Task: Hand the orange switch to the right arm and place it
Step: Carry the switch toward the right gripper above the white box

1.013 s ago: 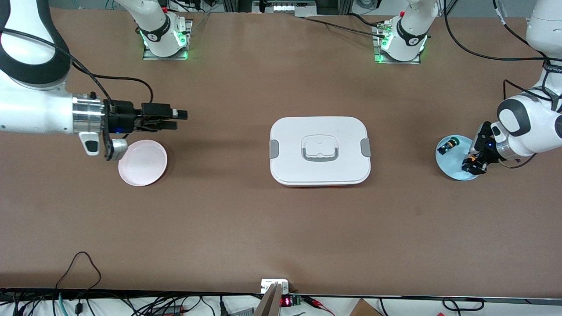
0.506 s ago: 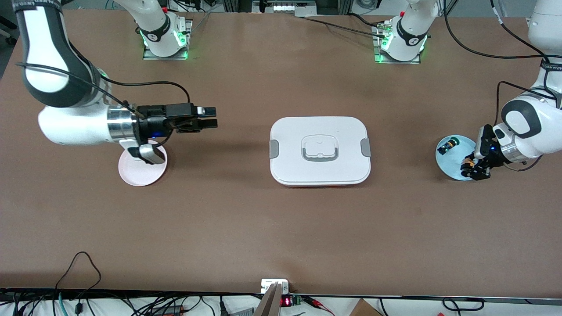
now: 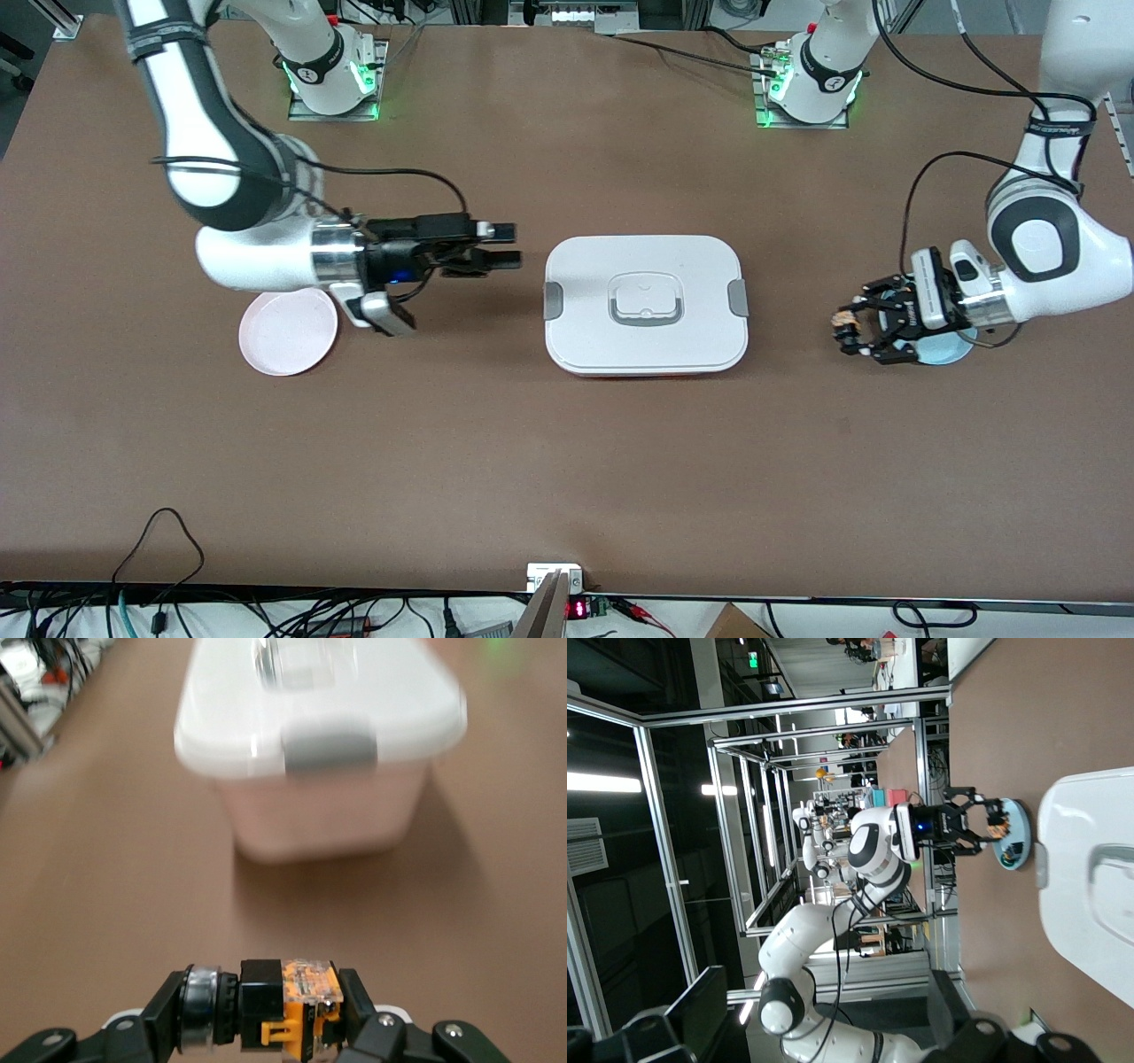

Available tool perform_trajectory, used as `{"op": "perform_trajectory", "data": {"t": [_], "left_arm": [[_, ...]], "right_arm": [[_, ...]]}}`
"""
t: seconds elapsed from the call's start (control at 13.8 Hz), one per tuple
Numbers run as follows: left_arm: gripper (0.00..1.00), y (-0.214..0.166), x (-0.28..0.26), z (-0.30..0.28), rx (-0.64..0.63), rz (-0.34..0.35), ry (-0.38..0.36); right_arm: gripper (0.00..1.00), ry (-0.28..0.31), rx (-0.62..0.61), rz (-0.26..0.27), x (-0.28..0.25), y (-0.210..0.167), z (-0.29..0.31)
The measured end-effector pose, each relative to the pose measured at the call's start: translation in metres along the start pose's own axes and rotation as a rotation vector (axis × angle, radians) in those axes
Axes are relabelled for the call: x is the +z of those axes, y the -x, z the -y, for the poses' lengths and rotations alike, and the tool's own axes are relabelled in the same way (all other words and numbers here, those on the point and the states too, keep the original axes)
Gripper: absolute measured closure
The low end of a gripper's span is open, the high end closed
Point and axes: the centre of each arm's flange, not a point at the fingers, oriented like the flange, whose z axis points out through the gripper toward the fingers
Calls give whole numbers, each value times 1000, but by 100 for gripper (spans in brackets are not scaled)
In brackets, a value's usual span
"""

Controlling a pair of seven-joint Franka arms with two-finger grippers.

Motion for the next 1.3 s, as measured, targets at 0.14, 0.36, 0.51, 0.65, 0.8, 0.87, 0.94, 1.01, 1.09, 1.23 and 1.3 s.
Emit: {"op": "perform_trajectory", "data": {"t": [0.14,0.36,0.51,0.65,0.8,0.87,0.94,1.01,1.09,1.23,1.3], "left_arm": [[27,-65,41,13,-76,-191,-33],[27,-153,83,23,-158,-429,-31],[27,-203,93,22,-223,-533,21],[27,-252,102,19,-267,-633,53],[27,-289,115,13,-313,-700,88],[27,-302,119,13,-326,-710,97],[27,-311,120,14,-343,-710,97],[27,-318,121,15,-357,-705,94],[27,-323,122,16,-373,-697,86],[27,-339,124,18,-412,-681,68],[27,-348,128,17,-432,-671,59]], "right_arm": [[0,-31,12,-16,38,7,3],[0,-44,26,-14,60,3,-7],[0,-40,21,-21,59,-5,-15],[0,-38,19,-24,59,-8,-19],[0,-37,19,-25,59,-9,-21],[0,-37,20,-25,59,-9,-22],[0,-36,21,-25,59,-10,-23],[0,-36,21,-25,59,-10,-23],[0,-36,21,-25,59,-10,-23],[0,-37,20,-23,60,-9,-22],[0,-38,20,-20,62,-8,-22]]}}
